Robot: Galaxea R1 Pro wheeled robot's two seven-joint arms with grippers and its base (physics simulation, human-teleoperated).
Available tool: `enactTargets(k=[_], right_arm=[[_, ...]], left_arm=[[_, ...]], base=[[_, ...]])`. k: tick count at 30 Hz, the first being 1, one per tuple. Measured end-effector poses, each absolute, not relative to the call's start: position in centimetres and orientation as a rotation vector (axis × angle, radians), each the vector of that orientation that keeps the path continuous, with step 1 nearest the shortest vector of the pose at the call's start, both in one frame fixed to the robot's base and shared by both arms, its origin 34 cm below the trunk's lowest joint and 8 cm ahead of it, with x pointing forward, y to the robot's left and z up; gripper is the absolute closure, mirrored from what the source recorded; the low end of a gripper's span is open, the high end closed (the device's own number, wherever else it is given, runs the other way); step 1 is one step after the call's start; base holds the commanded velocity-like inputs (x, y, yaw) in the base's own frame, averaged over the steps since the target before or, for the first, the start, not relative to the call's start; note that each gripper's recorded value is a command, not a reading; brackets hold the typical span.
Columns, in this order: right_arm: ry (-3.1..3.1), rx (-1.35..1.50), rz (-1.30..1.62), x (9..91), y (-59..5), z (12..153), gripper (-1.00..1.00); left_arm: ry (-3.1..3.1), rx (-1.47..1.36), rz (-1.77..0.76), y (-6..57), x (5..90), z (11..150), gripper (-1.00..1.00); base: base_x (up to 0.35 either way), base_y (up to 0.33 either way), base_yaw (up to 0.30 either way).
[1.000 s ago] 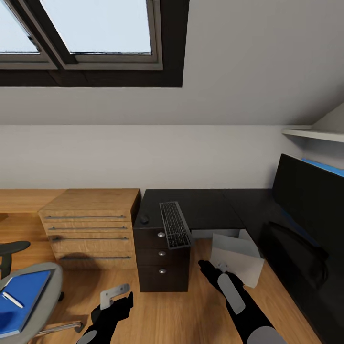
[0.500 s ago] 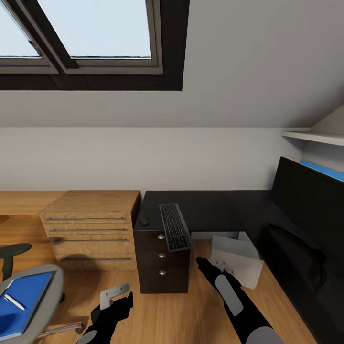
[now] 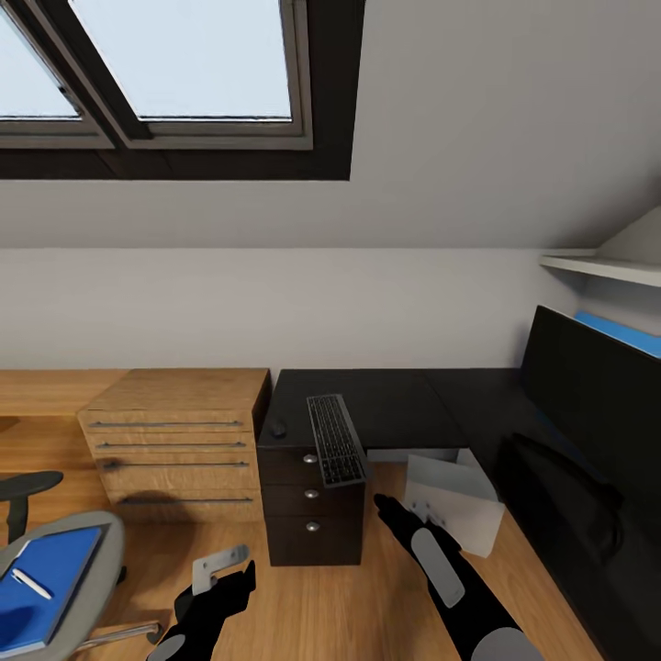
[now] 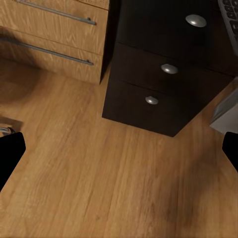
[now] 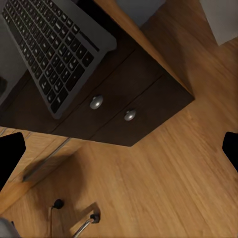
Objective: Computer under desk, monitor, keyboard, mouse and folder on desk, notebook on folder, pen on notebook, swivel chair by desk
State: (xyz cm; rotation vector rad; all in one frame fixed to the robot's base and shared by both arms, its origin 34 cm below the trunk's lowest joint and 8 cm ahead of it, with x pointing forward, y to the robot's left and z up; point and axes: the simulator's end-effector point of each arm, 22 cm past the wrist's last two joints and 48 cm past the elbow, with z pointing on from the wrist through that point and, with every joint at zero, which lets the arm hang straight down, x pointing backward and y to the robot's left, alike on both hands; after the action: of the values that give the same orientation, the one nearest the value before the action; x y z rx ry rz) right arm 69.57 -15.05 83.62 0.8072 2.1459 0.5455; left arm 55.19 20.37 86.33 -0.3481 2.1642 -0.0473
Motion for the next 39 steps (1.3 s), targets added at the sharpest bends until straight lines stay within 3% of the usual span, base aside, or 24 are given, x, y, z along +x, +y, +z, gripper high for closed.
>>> enactTargets(k=[9, 24, 39], right_arm=[[2.147, 0.800, 0.547, 69.4, -14.8, 84.8, -1.00], [2.155, 0.762, 0.544, 69.1, -14.1, 86.6, -1.00], [2.131, 0.622, 0.545, 69.2, -11.8, 90.8, -1.00]], left_arm=[[2.165, -0.349, -0.047, 20.4, 55.1, 87.4, -1.00], [2.168, -0.351, -0.048, 20.4, 54.7, 89.1, -1.00], [2.167, -0.350, -0.046, 20.4, 54.3, 90.6, -1.00]], base=[[-0.142, 0.000, 0.029], [-0.329, 0.000, 0.236], [-0.302, -0.066, 0.022]])
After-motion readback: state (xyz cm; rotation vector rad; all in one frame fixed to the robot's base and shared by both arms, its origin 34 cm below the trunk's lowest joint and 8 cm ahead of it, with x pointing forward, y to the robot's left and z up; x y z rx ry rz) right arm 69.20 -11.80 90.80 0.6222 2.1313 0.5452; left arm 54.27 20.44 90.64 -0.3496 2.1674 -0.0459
